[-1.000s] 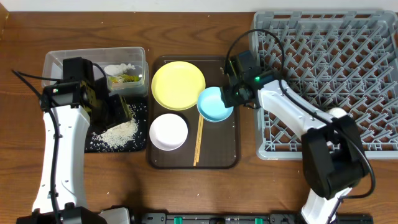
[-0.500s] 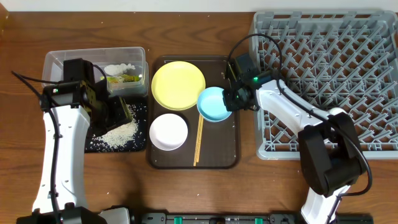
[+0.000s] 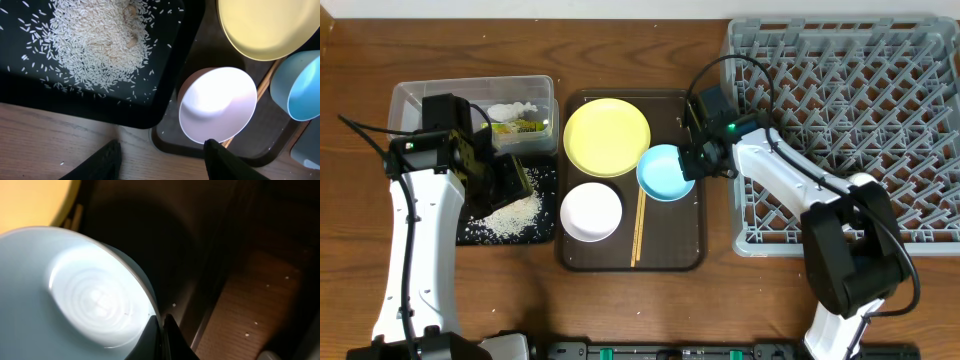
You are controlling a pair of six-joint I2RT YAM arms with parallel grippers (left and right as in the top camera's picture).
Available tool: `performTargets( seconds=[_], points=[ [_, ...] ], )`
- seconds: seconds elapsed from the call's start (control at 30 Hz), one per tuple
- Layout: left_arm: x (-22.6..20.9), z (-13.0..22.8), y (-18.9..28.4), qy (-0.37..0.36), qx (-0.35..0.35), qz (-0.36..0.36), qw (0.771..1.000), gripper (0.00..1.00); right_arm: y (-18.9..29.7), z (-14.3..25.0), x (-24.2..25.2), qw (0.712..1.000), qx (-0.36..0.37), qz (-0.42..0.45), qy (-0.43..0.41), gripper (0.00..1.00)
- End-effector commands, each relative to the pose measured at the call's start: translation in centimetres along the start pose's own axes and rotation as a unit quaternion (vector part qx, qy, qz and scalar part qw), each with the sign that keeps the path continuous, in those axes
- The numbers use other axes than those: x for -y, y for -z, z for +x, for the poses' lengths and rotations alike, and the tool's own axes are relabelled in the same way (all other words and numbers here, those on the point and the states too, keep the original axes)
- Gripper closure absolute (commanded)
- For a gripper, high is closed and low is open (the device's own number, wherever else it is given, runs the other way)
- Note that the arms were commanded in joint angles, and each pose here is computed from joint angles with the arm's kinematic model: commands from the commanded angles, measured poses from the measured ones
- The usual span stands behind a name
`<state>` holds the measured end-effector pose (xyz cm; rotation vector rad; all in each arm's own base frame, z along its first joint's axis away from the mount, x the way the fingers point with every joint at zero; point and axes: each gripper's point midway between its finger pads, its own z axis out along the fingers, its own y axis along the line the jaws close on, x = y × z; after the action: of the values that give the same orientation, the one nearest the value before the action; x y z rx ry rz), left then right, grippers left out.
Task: Sort waste into correct bins and load items into the dishwasher rack
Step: 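Carry the light-blue bowl into the dish rack's back edge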
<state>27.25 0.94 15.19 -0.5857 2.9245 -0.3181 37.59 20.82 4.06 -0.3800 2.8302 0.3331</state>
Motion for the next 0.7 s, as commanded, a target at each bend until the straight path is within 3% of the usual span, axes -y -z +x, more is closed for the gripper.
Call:
performTargets(
  seconds=[0.0,0.17,0.33,0.67],
  points=[
    [-0.2,0.2,0.0,0.000,0.001,-0.006,1.000,0.44,6.2,-4.9,0.8,0.995,0.097,0.007,0.004,0.99],
    [-0.2,0.2,0.0,0.000,0.001,-0.006,1.000,0.44,14.4,-9.6,5.5,0.970,0.221,0.098,-0.010,0.99],
    [-0.2,0.1,0.0,0.000,0.001,-0.006,1.000,0.44,20.5,-12.9,10.7,0.922,0.319,0.217,-0.014,0.99],
    [-0.1,-0.2,0.0,-0.002,0.008,-0.004,1.000,0.44,26.0,-15.9,19.6,0.800,0.355,0.483,0.000,0.99]
  ],
)
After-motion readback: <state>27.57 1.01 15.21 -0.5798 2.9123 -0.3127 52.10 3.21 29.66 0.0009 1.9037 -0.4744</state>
